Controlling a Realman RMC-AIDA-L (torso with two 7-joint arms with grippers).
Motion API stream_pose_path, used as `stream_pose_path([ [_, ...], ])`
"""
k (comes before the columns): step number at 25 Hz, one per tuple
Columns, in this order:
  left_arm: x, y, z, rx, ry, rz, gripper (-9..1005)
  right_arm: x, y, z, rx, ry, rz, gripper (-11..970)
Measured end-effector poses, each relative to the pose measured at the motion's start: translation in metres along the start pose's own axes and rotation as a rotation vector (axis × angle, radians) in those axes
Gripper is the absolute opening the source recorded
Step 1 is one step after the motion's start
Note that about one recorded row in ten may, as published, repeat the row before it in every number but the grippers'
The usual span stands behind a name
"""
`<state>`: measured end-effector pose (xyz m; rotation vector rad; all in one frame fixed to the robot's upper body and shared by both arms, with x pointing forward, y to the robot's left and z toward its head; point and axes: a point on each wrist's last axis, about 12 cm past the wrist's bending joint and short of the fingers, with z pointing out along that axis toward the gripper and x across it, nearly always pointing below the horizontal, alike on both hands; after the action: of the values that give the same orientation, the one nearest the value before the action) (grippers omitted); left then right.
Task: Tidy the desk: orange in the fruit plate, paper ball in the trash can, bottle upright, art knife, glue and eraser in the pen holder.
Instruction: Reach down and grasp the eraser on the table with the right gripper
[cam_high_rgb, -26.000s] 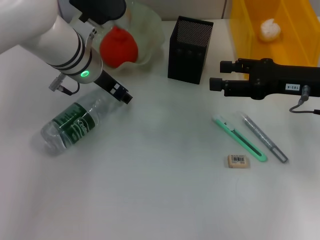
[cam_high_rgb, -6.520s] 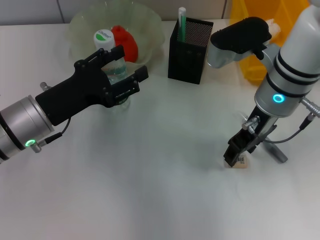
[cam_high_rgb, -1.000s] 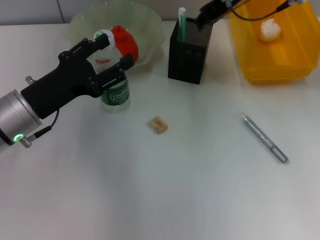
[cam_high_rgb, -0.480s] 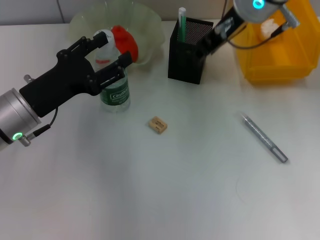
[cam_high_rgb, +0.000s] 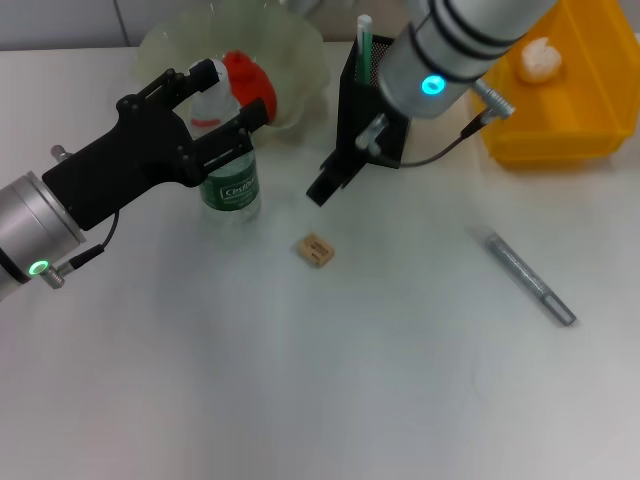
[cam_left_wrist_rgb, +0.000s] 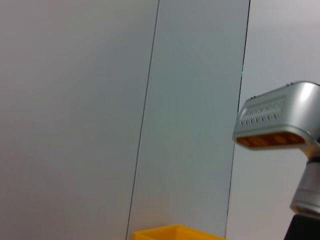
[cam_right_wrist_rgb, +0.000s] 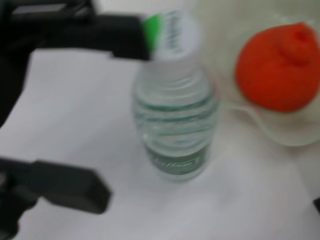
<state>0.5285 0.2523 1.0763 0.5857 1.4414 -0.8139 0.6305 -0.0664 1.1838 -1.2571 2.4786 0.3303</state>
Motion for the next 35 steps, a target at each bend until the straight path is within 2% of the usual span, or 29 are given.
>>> stream_pose_path([
  [3, 0.0, 0.0, 0.0, 0.0, 0.0, 0.0, 797, -0.001, 0.007, 0.008, -0.002, 0.024, -0.035, 622],
  [6, 0.0, 0.0, 0.0, 0.0, 0.0, 0.001, 797, 0.002, 0.017, 0.016, -0.025, 0.046, -0.064, 624],
  [11, -0.001, 0.002, -0.004, -0.019, -0.006, 0.001, 797, 0.008, 0.022, 0.024, -0.046, 0.042, -0.067, 622],
  [19, -0.007, 0.016, -0.026, -0.125, -0.056, 0.02, 797, 0.017, 0.02, 0.028, -0.044, 0.016, -0.053, 617],
  [29, -0.007, 0.02, -0.026, -0.146, -0.05, 0.026, 797, 0.019, 0.024, 0.034, -0.031, 0.016, -0.09, 609],
  [35, -0.007, 0.02, -0.026, -0.147, -0.05, 0.027, 797, 0.019, 0.023, 0.04, -0.03, -0.004, -0.076, 609],
])
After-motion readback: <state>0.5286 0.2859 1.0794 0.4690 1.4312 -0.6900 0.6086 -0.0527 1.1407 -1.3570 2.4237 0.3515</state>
